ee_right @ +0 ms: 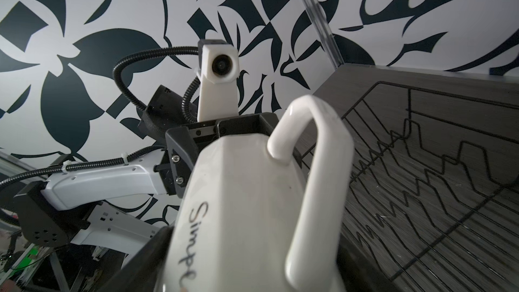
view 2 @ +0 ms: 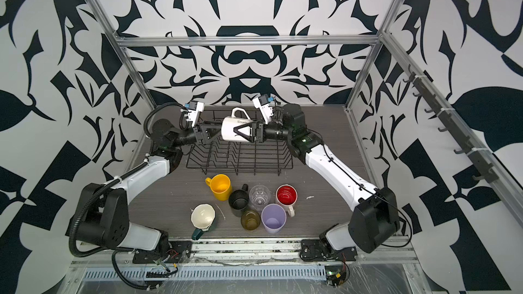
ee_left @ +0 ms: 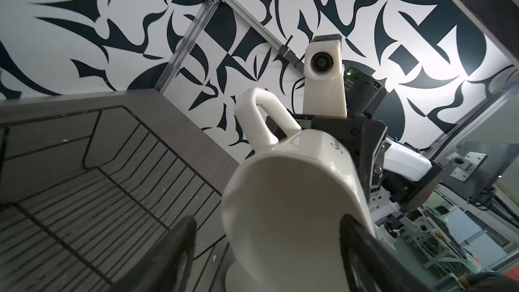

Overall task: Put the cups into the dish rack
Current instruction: 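Open the left gripper and pull the mug away with the right gripper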

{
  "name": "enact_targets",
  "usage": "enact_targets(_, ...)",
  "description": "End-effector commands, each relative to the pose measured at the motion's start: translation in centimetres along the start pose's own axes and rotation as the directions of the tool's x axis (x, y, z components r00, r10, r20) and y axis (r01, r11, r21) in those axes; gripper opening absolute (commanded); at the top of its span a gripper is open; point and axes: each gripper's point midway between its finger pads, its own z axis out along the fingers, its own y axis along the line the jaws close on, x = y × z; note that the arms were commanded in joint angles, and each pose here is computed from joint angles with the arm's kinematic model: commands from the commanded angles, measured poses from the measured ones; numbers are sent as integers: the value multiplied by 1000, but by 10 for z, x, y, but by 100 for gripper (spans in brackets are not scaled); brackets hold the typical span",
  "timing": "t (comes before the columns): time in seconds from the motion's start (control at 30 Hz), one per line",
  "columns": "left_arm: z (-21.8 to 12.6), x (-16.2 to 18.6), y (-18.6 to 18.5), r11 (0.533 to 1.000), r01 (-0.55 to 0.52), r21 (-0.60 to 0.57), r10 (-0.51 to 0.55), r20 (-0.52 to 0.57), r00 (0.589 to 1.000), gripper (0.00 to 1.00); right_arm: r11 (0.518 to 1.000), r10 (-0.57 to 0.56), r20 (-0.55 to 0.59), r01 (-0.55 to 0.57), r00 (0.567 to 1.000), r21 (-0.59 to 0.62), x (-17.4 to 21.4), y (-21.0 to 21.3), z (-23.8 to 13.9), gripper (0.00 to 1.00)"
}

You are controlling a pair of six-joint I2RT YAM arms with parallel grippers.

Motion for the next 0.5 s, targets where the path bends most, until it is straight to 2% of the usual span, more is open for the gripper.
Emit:
enact_targets(0.0,-4,-13,-13,998,-69,-7,69,27,997,84,986,-163,117,159,980,46,-46,33,-29,0)
enact_targets(0.17,-15,-16,5,988,-61,-145,69,49,996,89,959,-187,77,165,979,231,-48,16,-53,0)
enact_targets(0.23,-25,-19,19,961,-53,-271,72,60,996,90,935,-188,59,160,980,317,-49,3,-61,0)
enact_targets(0.3,-36,-23,26,918,-74,-389,105,59,993,91,913,-176,44,147,983,380,-50,-10,-65,0)
enact_targets(0.47,-71,-35,45,768,-79,-636,162,73,984,98,849,-145,-36,143,989,509,-47,-46,-65,0)
